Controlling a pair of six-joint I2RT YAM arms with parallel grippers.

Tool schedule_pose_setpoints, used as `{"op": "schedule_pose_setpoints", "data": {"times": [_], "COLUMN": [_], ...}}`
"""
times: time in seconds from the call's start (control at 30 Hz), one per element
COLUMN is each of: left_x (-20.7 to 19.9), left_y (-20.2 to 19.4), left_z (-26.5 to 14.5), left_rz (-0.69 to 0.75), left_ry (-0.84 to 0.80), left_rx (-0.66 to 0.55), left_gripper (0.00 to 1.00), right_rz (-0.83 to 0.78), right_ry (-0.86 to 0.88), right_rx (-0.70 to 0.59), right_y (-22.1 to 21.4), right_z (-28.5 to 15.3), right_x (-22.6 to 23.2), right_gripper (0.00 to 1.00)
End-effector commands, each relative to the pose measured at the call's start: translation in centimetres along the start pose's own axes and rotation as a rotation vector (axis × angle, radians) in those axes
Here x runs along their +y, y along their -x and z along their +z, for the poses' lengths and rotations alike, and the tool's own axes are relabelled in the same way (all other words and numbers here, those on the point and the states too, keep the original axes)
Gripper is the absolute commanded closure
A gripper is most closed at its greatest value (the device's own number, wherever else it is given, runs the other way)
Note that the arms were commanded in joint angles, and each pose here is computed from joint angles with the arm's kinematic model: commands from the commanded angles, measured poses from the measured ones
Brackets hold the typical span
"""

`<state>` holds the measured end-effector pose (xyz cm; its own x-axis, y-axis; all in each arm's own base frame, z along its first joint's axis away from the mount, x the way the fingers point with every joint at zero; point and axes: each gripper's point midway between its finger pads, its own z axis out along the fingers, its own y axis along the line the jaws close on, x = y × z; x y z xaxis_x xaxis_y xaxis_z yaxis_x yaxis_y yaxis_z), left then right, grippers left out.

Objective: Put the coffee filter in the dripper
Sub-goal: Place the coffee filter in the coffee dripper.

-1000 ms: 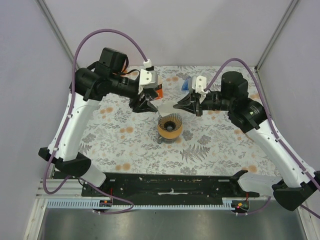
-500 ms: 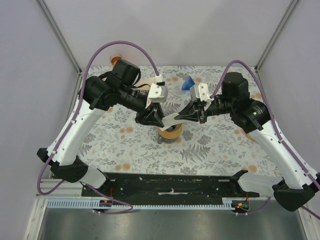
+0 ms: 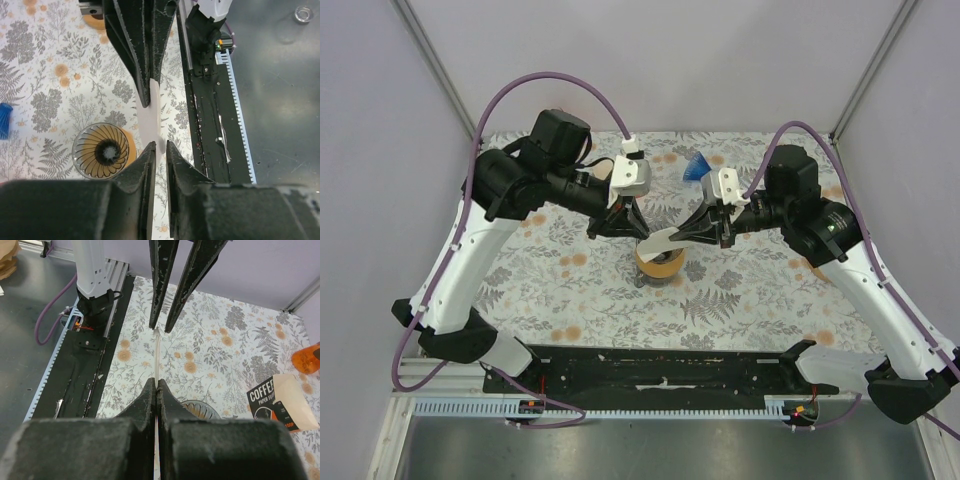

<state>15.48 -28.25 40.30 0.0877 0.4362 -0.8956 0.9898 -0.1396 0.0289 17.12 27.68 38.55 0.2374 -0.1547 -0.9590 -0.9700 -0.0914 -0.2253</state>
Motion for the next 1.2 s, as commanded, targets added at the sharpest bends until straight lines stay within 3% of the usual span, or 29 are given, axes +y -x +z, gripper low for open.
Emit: {"op": "schedule_pose_setpoints", "data": {"times": [0.0,0.47,1.17], "left_x": [0.0,0.8,0.7], "left_y": [-1.2,-0.5,0.4], "left_z": [-0.5,-0.6,-0.2], "left_rz": [-0.095,-0.102,-0.094], "left_ry": [0.049,0.087,0.062], "left_rx": [0.067,0.048,0.019], "left_gripper": [0.82,0.93,0.92], "right_rz": [-0.047,-0.037,-0.017], "right_ry": [0.011,0.023,0.025], "right_rx": [-0.032,-0.036,-0.031], "right_y": [1.7,1.6,1.4], "right_z": [-0.4,-0.4,-0.2], "right_x": [0.3,0.6,0.4], "right_gripper": [1.00,1.00,1.00]}}
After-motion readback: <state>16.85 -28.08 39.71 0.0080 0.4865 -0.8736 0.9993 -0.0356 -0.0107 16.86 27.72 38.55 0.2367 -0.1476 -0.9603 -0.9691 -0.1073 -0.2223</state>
